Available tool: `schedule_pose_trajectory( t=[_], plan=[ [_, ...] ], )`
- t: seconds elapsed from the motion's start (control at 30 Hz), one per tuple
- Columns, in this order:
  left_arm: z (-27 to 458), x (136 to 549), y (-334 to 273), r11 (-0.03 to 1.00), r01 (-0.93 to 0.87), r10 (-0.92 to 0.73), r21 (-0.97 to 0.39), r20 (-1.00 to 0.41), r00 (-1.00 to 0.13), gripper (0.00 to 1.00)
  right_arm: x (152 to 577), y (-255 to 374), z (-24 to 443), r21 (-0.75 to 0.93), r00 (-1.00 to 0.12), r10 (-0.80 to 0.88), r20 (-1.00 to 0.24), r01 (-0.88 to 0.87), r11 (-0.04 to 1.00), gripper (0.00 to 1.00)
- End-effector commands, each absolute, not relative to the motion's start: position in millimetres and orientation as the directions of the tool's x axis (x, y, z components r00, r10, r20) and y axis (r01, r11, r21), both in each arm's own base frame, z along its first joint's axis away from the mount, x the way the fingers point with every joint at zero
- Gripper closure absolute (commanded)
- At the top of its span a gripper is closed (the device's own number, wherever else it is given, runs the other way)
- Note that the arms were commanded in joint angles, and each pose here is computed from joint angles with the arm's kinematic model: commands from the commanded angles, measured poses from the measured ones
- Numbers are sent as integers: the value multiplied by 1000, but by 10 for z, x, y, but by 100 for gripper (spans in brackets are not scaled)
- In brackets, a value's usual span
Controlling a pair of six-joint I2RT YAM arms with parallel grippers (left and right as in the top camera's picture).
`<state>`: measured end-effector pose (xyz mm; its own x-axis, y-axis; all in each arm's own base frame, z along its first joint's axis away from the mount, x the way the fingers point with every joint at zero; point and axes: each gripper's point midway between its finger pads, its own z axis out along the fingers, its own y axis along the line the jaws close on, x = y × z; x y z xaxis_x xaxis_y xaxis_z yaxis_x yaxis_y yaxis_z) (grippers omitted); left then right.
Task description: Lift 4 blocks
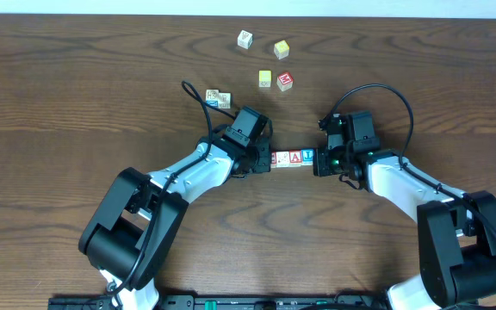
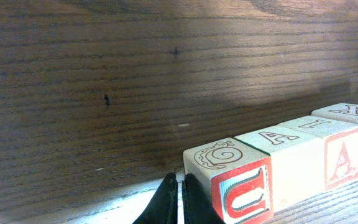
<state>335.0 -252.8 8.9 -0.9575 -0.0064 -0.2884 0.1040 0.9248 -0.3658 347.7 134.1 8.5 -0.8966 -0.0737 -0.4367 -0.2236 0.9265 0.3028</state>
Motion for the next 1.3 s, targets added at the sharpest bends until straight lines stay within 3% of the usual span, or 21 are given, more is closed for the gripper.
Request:
schedule_pose_trajectory(
  t=[0.0,1.27],
  plan=[
    [178,3370,-2664,901,139,13,-411,-296,-955,93,3462,1618,190,368,-887,-100,-451,-287,884,99],
    [180,3351,-2688,897,175,46,-405,-307,-951,93,3356,2003,278,437,-880,-121,-459,-343,831,99]
  ],
)
